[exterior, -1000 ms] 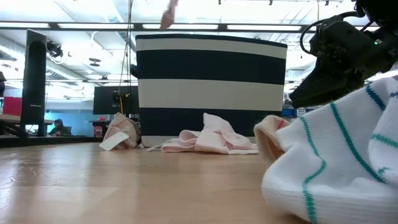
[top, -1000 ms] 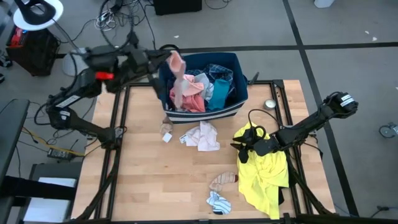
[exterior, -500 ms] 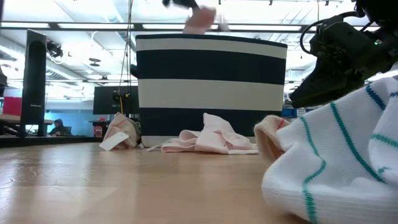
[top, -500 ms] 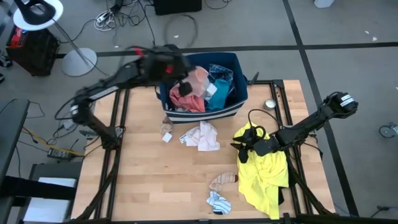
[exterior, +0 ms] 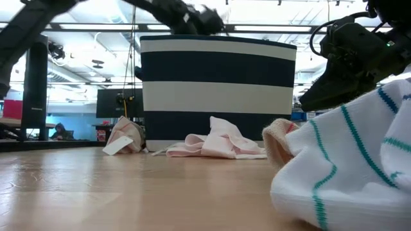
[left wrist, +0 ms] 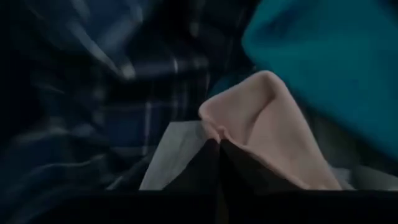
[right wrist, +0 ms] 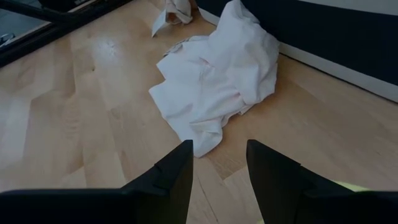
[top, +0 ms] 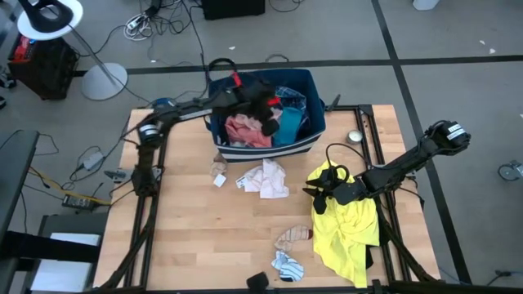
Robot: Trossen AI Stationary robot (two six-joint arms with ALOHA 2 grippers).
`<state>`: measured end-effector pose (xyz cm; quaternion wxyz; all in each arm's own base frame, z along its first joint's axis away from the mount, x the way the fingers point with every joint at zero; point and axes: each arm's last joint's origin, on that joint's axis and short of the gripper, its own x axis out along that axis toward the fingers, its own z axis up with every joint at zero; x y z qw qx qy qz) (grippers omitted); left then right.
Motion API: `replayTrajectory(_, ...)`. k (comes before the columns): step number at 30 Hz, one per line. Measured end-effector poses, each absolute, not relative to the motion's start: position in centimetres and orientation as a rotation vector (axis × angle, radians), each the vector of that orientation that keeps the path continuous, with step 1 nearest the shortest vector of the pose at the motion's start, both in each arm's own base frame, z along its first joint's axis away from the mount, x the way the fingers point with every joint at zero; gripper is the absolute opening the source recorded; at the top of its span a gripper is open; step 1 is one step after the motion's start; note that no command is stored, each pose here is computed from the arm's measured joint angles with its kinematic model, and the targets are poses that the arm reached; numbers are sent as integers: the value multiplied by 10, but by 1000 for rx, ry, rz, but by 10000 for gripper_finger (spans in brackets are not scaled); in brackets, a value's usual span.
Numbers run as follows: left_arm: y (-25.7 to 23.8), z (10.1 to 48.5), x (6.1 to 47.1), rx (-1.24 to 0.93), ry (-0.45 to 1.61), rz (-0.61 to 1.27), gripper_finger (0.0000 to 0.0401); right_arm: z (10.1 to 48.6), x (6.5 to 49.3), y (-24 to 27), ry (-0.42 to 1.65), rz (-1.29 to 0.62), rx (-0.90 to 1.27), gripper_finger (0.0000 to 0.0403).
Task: Sort clothes
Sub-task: Put the pink sock into the blue bin, then put the top pink striped sock into the blue bin
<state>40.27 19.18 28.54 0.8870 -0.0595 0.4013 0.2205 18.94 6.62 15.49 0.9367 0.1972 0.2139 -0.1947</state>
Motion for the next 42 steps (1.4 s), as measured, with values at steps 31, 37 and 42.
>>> replayTrajectory(31,146,403,340,14,802,336,117,154,189,66,450,-405,393,150)
replayTrajectory(37,124,417,294,26,772,419,117,154,188,66,452,-406,391,150)
replayTrajectory(42,104,411,247,-16,707,484,117,154,188,66,452,-406,392,150)
